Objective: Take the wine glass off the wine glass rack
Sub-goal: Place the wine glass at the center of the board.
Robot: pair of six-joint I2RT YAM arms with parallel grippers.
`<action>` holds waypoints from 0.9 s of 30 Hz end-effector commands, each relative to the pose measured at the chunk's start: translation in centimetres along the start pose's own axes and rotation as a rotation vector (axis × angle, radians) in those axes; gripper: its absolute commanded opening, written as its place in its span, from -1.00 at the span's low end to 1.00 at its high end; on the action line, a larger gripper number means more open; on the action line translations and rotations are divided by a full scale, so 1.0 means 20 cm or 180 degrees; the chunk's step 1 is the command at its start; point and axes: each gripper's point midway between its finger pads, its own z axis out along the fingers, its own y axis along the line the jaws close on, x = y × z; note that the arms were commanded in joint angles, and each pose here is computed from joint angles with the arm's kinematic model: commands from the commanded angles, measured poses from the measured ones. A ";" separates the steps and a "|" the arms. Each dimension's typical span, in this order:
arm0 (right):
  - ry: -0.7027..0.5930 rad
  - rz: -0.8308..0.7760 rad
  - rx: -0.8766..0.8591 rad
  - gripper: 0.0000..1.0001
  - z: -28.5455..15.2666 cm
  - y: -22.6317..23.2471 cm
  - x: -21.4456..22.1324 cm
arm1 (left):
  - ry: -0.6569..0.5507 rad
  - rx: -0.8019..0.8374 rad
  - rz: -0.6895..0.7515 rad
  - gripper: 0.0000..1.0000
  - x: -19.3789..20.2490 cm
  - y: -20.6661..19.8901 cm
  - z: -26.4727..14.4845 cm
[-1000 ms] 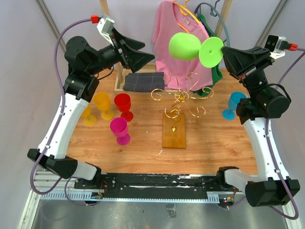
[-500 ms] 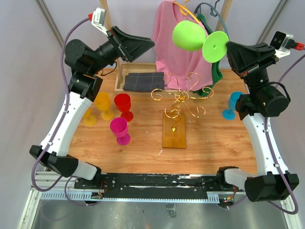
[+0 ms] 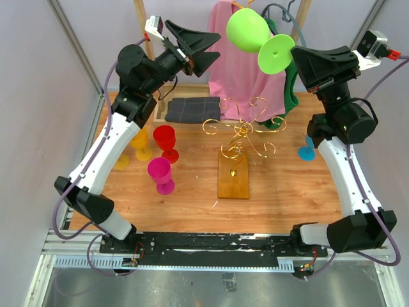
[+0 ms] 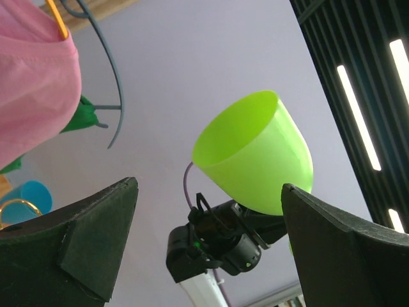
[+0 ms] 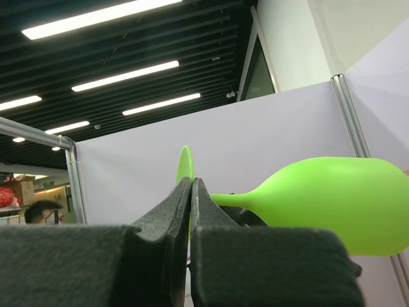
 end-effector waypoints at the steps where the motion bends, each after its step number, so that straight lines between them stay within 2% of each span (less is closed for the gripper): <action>1: 0.0078 -0.0324 -0.0441 -0.99 0.05 0.13 0.03 | -0.0018 0.0134 -0.0328 0.98 0.01 -0.10 0.04; 13: 0.0068 -0.0376 -0.0481 -0.99 0.03 0.04 0.07 | -0.0148 0.0363 -0.0541 0.98 -0.06 -0.28 0.03; 27: 0.0068 -0.0555 -0.0596 -0.99 0.05 0.01 0.12 | -0.0100 0.0157 -0.0729 0.99 -0.03 -0.16 0.06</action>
